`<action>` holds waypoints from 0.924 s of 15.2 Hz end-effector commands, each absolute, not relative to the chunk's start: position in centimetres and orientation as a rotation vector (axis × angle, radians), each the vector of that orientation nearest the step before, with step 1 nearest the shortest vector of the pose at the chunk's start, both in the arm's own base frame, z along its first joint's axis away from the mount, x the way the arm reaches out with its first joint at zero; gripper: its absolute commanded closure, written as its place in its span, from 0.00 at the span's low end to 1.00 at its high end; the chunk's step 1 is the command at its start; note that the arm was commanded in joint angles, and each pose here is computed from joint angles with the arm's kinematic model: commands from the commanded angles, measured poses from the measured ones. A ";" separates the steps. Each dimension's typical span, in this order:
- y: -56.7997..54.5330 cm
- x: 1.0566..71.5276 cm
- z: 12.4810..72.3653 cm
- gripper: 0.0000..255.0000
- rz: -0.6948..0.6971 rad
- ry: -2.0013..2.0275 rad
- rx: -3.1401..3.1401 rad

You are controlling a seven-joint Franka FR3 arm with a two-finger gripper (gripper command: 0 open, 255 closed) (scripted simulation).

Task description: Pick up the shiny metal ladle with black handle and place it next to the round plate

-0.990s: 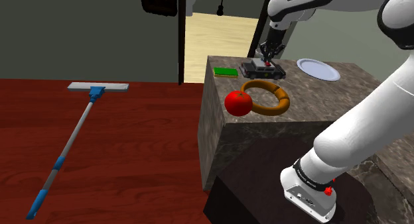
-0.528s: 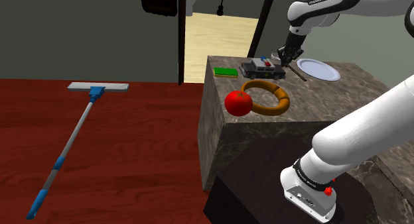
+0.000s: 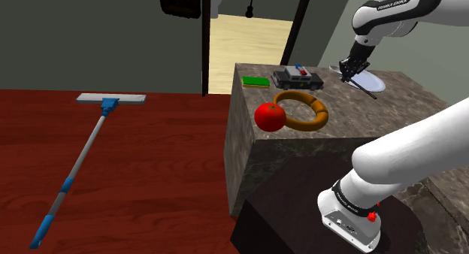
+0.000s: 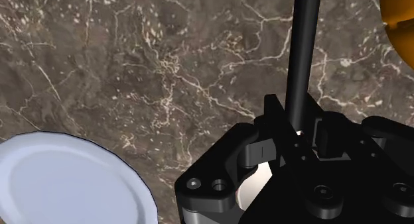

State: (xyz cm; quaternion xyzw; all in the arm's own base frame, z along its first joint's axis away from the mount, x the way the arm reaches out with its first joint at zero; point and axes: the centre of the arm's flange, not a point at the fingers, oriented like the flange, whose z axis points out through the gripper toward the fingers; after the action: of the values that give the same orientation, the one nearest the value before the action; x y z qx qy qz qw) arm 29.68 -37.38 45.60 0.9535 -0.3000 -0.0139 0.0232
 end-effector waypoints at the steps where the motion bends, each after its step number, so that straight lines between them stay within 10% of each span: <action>1: -38.5 27.5 45.6 1.00 -0.043 -0.926 2.953; 14: -46.9 12.5 45.6 1.00 -0.043 -0.926 2.953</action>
State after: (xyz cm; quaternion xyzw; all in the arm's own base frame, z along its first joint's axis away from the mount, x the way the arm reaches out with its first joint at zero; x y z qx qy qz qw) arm 13.51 -46.26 45.75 0.9536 -0.2999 -0.0139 0.0229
